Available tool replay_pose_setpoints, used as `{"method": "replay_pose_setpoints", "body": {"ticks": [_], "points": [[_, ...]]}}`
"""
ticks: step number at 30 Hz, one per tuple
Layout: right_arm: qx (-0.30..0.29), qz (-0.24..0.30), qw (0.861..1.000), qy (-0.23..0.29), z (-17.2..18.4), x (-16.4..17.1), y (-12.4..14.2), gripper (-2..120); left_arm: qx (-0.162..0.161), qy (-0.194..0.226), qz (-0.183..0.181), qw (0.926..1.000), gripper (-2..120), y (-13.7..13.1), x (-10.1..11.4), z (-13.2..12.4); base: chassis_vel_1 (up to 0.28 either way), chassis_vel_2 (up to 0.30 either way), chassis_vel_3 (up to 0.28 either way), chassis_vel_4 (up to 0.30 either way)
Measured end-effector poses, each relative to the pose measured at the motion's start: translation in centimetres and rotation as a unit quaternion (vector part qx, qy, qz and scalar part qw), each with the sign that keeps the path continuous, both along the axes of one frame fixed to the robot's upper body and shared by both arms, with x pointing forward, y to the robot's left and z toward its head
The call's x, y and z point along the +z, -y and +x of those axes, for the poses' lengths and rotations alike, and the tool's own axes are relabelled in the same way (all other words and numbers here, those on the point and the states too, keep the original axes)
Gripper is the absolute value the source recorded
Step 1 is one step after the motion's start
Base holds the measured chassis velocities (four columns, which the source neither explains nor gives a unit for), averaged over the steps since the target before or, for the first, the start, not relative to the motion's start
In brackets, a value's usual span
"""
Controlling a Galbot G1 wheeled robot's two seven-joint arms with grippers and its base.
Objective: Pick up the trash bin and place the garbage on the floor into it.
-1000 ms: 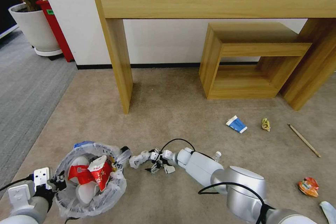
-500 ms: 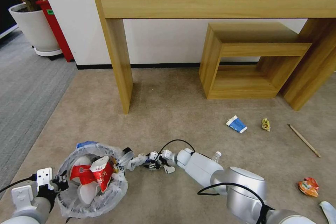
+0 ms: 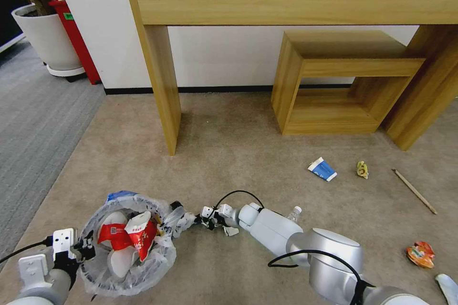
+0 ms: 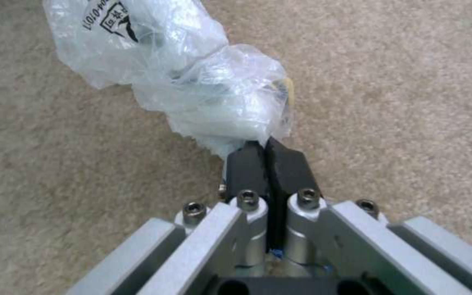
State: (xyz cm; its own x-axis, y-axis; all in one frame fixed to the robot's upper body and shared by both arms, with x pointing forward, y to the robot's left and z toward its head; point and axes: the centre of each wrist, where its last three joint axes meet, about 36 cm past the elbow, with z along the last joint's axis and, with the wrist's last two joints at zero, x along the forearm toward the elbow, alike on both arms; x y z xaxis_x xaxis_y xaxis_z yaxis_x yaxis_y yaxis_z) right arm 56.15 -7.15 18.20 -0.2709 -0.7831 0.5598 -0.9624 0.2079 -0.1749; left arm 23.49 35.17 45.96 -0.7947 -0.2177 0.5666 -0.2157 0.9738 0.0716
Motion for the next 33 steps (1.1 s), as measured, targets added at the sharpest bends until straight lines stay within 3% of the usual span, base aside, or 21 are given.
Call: {"method": "replay_pose_setpoints", "body": {"ticks": [20,33], "points": [[-0.009,0.035,0.999,0.018,0.9,1.6,-1.3,0,-0.002,0.005,0.013,0.9999,0,-0.4,-0.4,0.2,0.000,0.000,0.000,0.000],[-0.029,0.102,0.992,0.066,4.2,6.5,0.6,0,-0.015,0.010,0.005,0.9998,0,-0.3,2.0,0.8,0.000,0.000,0.000,0.000]]}}
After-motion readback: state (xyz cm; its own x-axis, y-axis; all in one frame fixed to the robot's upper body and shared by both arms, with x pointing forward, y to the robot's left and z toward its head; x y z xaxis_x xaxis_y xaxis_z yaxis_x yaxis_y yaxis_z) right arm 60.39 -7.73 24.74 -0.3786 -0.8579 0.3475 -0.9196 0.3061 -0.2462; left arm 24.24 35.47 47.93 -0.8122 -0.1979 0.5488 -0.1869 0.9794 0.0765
